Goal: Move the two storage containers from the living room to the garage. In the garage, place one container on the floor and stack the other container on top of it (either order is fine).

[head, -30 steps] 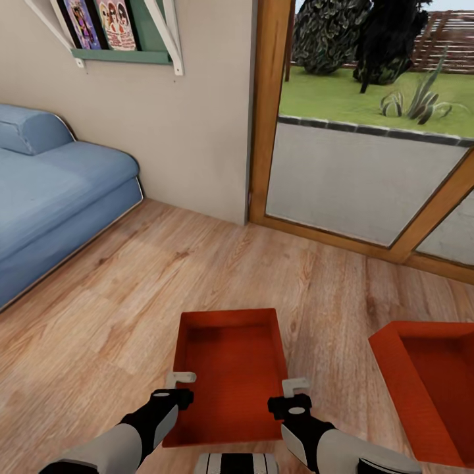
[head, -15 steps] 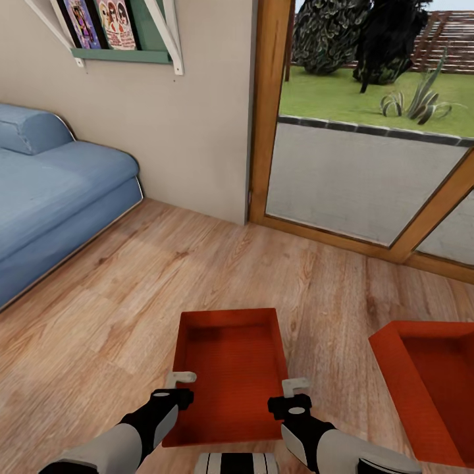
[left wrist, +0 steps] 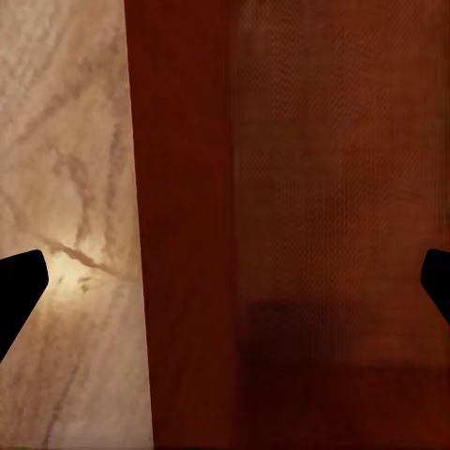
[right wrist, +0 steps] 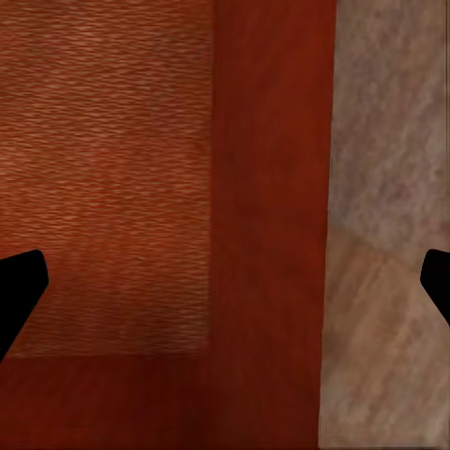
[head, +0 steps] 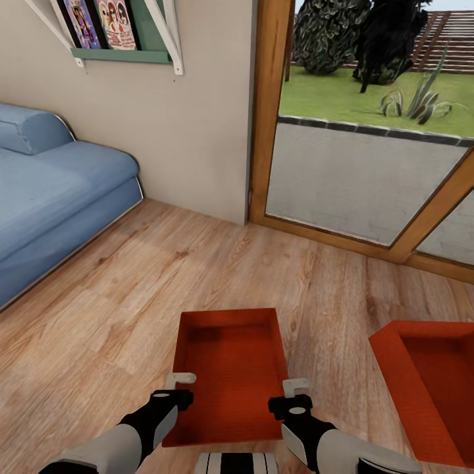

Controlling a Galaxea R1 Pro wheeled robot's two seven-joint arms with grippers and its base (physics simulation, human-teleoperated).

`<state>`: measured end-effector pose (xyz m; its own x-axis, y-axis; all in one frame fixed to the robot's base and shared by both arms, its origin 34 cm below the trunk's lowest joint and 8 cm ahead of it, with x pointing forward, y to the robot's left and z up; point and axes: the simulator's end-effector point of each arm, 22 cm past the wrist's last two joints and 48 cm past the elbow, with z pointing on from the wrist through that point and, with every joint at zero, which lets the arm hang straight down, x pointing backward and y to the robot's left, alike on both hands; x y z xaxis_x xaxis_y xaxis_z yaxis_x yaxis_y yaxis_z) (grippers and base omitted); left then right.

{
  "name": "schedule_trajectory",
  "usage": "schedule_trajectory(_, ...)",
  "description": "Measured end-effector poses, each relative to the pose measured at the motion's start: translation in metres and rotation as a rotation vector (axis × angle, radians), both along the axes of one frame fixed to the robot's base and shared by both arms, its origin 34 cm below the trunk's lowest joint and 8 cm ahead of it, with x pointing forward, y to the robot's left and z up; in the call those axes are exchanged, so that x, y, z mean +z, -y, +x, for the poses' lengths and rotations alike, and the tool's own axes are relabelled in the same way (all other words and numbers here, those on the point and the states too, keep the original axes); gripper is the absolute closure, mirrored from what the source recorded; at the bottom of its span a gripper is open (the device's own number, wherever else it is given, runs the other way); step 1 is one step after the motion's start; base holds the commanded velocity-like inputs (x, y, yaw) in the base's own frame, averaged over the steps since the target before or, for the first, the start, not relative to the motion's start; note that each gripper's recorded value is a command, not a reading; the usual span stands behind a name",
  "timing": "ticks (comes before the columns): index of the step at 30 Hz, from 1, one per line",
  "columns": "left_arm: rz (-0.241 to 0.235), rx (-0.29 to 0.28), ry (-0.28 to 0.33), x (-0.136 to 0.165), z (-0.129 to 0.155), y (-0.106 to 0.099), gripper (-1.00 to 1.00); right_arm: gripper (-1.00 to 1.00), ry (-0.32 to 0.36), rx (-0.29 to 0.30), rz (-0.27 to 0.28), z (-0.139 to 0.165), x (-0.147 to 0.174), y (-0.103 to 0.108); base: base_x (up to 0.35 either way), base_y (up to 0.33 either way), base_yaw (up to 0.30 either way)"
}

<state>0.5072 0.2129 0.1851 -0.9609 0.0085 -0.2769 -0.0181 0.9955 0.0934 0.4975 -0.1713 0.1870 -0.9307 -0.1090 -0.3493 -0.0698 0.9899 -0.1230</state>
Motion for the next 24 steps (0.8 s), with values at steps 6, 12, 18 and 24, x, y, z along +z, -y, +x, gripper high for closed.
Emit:
schedule_trajectory(6, 0.001, 0.005, -0.009, -0.0015, -0.004, -0.0021, -1.0, -1.0, -0.001, -0.007, -0.006, -0.0002, -0.0006, 0.0053, 0.0, 0.0, 0.0)
schedule_trajectory(12, 0.002, 0.004, -0.01, -0.0017, -0.0046, -0.0026, -1.0, -1.0, -0.001, -0.007, -0.007, -0.0002, -0.0007, 0.0063, 0.0, 0.0, 0.0)
schedule_trajectory(18, 0.001, 0.002, -0.007, -0.0015, -0.0037, -0.002, -1.0, -1.0, -0.001, -0.007, -0.008, -0.0002, -0.0008, 0.0071, 0.0, 0.0, 0.0)
schedule_trajectory(24, 0.001, 0.003, -0.007, -0.0015, -0.0036, -0.003, -1.0, -1.0, -0.001, -0.004, -0.008, 0.0, -0.0006, 0.0063, 0.0, 0.0, 0.0)
